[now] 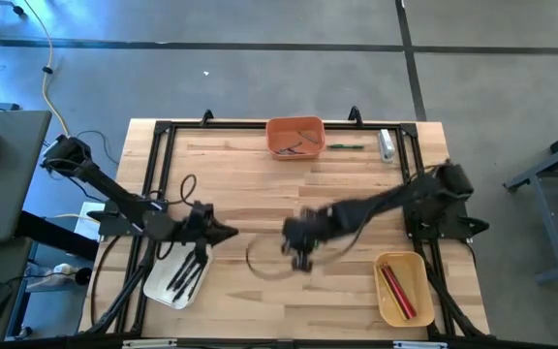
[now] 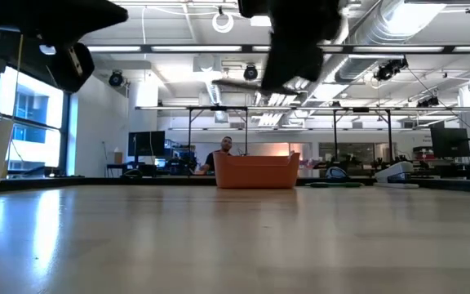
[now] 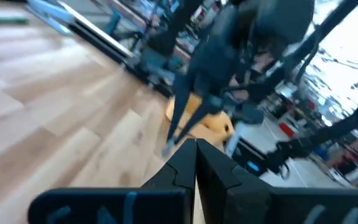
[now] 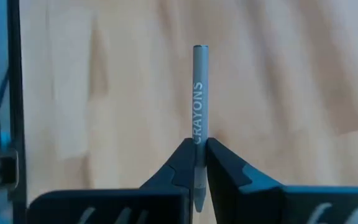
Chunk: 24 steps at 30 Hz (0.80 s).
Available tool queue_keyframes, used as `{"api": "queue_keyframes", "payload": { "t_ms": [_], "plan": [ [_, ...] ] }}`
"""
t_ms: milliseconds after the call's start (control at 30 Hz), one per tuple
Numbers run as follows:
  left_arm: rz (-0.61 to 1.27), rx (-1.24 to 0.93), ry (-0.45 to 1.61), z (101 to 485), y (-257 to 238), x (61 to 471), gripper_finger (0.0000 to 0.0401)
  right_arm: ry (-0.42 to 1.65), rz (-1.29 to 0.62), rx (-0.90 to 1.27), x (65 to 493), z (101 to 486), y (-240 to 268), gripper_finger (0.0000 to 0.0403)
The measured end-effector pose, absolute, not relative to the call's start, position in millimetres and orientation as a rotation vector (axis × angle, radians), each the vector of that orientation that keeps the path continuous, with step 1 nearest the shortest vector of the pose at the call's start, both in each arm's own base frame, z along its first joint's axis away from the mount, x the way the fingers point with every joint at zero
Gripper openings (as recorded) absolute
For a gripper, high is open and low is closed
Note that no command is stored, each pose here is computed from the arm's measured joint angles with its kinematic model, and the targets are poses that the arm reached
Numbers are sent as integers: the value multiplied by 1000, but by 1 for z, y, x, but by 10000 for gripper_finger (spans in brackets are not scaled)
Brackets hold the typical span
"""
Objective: Sort crayons/erasers/pens/pencils in bins
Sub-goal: Put the gray crayon into the orange bin
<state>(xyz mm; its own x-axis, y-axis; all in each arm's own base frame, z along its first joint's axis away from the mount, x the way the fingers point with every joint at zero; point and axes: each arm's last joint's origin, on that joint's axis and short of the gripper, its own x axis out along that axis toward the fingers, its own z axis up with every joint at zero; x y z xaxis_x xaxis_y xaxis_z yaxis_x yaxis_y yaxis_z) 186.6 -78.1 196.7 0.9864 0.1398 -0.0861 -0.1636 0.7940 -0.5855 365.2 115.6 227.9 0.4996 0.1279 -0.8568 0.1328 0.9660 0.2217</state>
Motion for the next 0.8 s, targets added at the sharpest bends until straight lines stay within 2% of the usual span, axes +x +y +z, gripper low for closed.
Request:
{"api": "queue_keyframes", "payload": {
  "t_ms": [233, 433, 633, 800],
  "plan": [
    [256, -616, -10, 198, -55, 187, 0, 886, -145, 277, 353, 287, 6, 14],
    [342, -630, -37, 197, -39, 192, 0, 819, -338, 284, 332, 299, -103, 14],
    [429, -621, -57, 197, -22, 194, 0, 818, -428, 308, 319, 271, -191, 14],
    [495, -629, -79, 196, -9, 195, 0, 888, -439, 320, 322, 232, -238, 14]
  ]
}}
